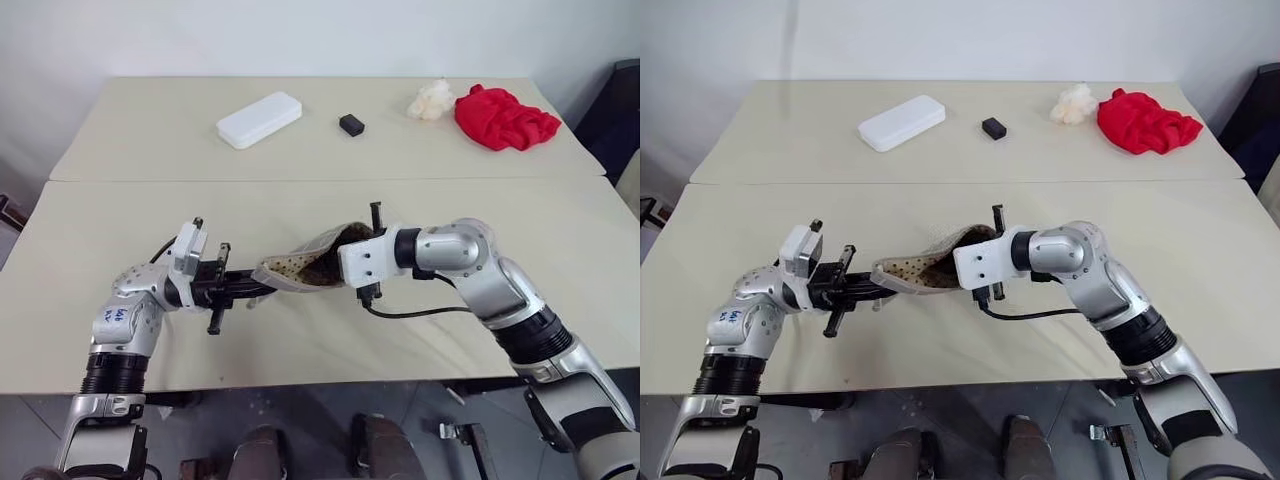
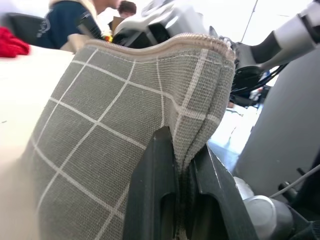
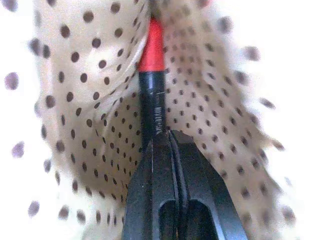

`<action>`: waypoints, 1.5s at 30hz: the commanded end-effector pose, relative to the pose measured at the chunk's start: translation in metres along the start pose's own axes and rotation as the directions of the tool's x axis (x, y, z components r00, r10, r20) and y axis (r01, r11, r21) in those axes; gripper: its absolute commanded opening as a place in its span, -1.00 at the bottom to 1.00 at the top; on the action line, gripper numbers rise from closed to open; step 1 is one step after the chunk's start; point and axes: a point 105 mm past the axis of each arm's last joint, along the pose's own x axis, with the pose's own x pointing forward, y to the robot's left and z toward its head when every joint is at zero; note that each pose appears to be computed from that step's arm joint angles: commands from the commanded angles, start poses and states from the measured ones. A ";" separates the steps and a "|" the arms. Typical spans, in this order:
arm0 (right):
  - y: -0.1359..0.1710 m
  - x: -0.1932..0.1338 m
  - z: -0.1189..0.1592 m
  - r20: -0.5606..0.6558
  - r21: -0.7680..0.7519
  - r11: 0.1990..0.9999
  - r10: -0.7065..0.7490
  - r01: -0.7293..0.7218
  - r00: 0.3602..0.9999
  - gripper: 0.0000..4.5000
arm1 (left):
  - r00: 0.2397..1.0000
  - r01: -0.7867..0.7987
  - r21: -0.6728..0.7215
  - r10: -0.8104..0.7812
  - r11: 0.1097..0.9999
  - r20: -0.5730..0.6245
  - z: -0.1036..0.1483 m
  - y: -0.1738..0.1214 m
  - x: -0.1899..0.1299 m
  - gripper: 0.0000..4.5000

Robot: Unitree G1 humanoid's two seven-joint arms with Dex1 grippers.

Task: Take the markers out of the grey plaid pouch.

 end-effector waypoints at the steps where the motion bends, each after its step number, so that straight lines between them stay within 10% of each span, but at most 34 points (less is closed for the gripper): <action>1: -0.011 -0.013 0.012 0.064 0.039 0.998 -0.061 0.059 0.996 -0.98 | 1.000 -0.027 0.025 0.027 0.999 -0.007 0.003 0.000 -0.008 -1.00; 10: 0.001 -0.006 0.024 0.106 0.215 0.976 -0.053 0.029 0.993 -0.98 | 1.000 0.004 -0.002 -0.004 1.000 -0.004 0.002 -0.003 -0.003 -1.00; 21: 0.001 -0.023 0.022 0.025 0.163 0.985 0.045 -0.049 0.999 0.41 | 0.975 0.220 -0.031 -0.219 0.975 0.046 0.012 -0.020 0.031 -1.00; 35: 0.015 -0.075 0.005 -0.156 0.358 0.890 0.356 -0.283 0.921 0.41 | 0.968 0.236 -0.053 -0.230 0.970 0.101 -0.001 -0.017 0.046 -1.00; 45: 0.033 -0.037 0.002 -0.182 0.427 0.860 0.383 -0.278 0.906 0.41 | 0.995 0.075 0.181 -0.062 0.981 -0.078 -0.042 0.007 0.028 -1.00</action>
